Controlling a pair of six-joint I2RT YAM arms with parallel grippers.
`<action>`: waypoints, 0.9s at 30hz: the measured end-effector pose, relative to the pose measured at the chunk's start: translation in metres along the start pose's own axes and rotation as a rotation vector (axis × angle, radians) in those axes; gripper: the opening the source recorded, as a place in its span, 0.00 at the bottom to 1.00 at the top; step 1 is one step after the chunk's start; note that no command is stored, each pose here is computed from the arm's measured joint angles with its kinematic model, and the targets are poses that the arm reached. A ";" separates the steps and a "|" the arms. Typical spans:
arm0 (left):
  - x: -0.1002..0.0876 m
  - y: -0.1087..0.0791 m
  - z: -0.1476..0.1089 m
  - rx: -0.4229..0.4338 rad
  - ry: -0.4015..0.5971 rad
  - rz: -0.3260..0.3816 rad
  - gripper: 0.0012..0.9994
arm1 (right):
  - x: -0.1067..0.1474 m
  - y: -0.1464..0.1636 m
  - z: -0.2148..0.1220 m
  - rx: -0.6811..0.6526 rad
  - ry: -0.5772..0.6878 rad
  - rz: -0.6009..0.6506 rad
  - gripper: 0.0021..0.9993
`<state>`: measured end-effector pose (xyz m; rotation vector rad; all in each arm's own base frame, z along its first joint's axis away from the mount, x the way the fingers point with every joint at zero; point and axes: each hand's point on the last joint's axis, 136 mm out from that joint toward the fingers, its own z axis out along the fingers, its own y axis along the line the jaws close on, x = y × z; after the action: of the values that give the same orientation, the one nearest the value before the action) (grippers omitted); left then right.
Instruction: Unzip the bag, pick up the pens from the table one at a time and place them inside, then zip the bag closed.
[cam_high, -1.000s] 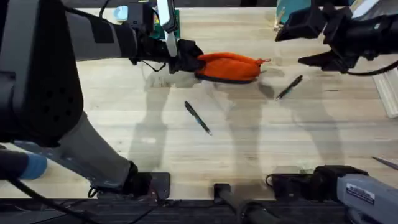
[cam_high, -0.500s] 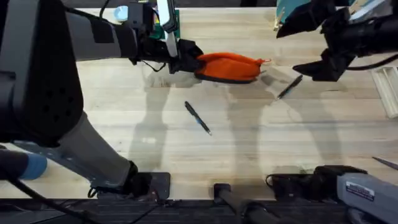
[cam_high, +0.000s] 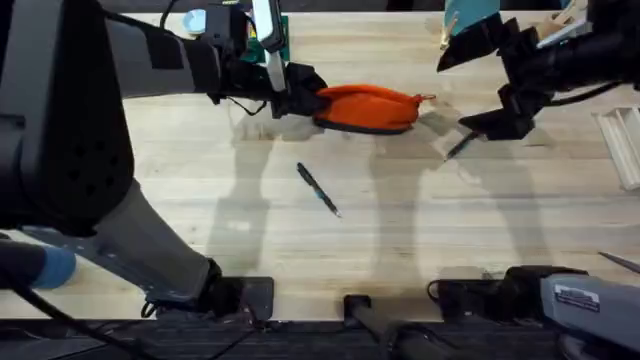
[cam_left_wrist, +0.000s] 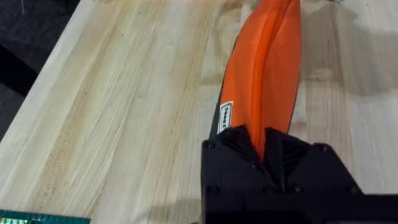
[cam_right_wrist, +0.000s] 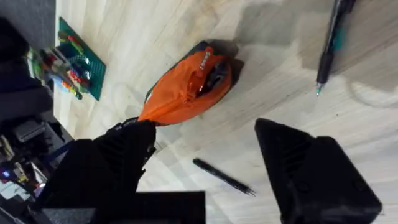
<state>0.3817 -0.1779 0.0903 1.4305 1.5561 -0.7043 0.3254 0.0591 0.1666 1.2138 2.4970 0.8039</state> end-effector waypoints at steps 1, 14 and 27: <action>0.000 0.000 0.000 0.000 0.000 0.000 0.04 | 0.000 0.000 0.001 0.003 0.001 0.008 1.00; 0.000 0.000 0.000 0.000 0.000 -0.001 0.04 | -0.001 0.019 0.028 -0.029 0.005 -0.032 1.00; 0.000 0.000 0.000 0.000 0.000 -0.001 0.04 | -0.003 0.018 0.054 0.007 0.008 -0.016 1.00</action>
<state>0.3816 -0.1779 0.0902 1.4302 1.5569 -0.7049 0.3625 0.0853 0.1330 1.1935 2.5147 0.7992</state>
